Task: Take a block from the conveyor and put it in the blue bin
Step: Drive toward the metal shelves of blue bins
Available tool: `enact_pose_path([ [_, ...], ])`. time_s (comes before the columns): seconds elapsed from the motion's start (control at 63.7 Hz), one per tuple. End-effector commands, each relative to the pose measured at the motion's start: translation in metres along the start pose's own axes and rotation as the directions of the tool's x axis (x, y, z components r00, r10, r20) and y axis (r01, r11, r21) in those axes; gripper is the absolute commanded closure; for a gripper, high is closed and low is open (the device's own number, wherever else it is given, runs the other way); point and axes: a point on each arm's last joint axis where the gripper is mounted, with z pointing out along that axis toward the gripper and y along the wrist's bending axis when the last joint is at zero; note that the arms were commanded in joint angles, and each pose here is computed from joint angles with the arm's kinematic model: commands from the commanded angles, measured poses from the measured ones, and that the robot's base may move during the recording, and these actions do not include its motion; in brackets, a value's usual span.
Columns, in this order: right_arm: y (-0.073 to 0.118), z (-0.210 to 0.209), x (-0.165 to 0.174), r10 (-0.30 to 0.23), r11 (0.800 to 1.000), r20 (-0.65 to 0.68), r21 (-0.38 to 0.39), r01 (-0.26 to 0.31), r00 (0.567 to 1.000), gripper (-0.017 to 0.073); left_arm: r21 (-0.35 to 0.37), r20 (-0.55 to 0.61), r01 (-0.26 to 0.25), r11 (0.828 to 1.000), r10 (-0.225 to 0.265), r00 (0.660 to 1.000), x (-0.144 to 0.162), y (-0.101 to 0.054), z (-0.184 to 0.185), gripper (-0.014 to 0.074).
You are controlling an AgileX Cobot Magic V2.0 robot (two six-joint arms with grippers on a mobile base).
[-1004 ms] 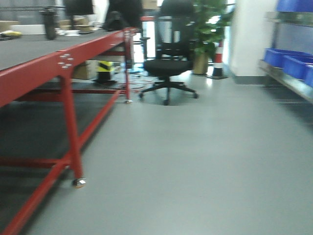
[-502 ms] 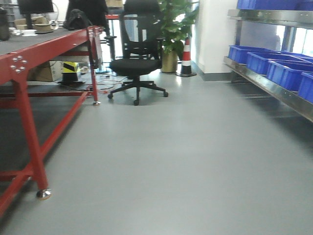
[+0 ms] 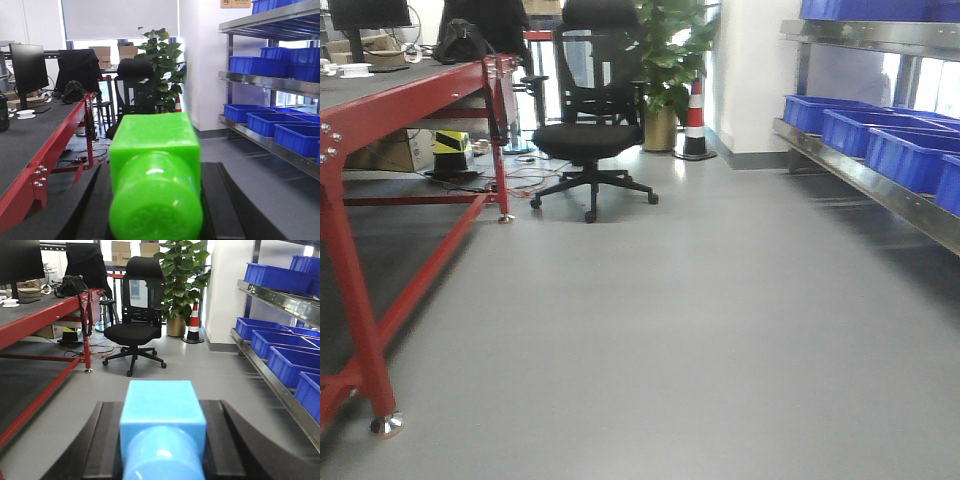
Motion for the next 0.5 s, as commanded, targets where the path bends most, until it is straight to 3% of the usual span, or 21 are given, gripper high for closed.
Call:
enact_pose_path([
  [0.0,-0.0003,-0.0022,-0.0038,-0.008,1.000,0.028,0.003,0.007,1.000,0.0721,-0.002,0.014,0.008,1.000,-0.008,1.000,-0.0009,0.0001,-0.0005,0.0704],
  [0.486,-0.0003,-0.0022,-0.0038,-0.008,1.000,0.028,0.003,0.007,1.000,0.0721,-0.002,0.014,0.008,1.000,-0.008,1.000,-0.0009,0.0001,-0.0005,0.0704],
])
